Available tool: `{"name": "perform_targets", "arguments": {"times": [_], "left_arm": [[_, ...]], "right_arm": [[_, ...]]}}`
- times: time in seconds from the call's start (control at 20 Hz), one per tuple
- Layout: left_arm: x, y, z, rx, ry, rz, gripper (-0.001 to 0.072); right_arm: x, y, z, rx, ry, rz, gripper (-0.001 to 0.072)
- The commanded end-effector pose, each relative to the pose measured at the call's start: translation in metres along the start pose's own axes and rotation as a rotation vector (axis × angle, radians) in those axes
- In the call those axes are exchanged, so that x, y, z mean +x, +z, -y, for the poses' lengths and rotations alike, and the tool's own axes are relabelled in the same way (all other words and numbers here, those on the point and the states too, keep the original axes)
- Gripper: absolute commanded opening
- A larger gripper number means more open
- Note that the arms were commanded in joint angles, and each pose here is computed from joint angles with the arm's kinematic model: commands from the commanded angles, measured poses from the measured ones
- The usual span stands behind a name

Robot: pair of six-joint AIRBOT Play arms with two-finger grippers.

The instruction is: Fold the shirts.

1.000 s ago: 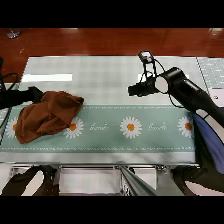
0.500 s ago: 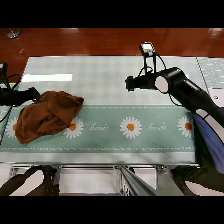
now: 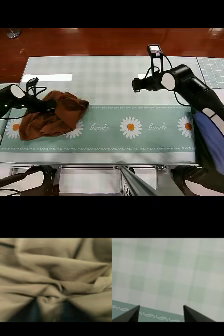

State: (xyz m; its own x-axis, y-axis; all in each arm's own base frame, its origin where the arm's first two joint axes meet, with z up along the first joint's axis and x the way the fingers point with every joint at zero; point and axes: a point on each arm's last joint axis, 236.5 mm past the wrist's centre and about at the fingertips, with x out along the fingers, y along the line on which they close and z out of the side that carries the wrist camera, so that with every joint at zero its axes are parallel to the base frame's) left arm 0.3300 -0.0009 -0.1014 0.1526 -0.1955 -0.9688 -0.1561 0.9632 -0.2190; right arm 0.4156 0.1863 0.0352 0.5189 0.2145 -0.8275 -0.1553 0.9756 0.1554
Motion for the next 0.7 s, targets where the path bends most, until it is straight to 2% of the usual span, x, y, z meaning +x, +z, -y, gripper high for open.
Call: {"name": "perform_targets", "arguments": {"times": [0.0, 0.1, 0.3, 0.5, 0.65], "left_arm": [[-0.014, 0.005, 0.015, 0.049, -0.022, -0.04, 0.003], [-0.059, 0.035, 0.034, 0.111, -0.056, 0.06, 0.0029], [-0.214, 0.086, 0.095, 0.188, -0.173, 0.471, 0.0029], [-0.347, 0.06, 0.154, 0.294, -0.314, 0.758, 0.0029], [-0.391, 0.027, 0.195, 0.378, -0.427, 0.853, 0.0029]], "right_arm": [[-0.031, 0.012, -0.001, 0.004, 0.012, 0.054, 0.0622], [-0.067, 0.027, -0.001, -0.003, 0.023, 0.139, 0.0622], [-0.149, 0.045, 0.0, 0.016, 0.055, 0.302, 0.0622], [-0.215, 0.041, 0.003, -0.015, 0.081, 0.409, 0.0623], [-0.255, 0.033, 0.007, -0.015, 0.097, 0.471, 0.0624]]}}
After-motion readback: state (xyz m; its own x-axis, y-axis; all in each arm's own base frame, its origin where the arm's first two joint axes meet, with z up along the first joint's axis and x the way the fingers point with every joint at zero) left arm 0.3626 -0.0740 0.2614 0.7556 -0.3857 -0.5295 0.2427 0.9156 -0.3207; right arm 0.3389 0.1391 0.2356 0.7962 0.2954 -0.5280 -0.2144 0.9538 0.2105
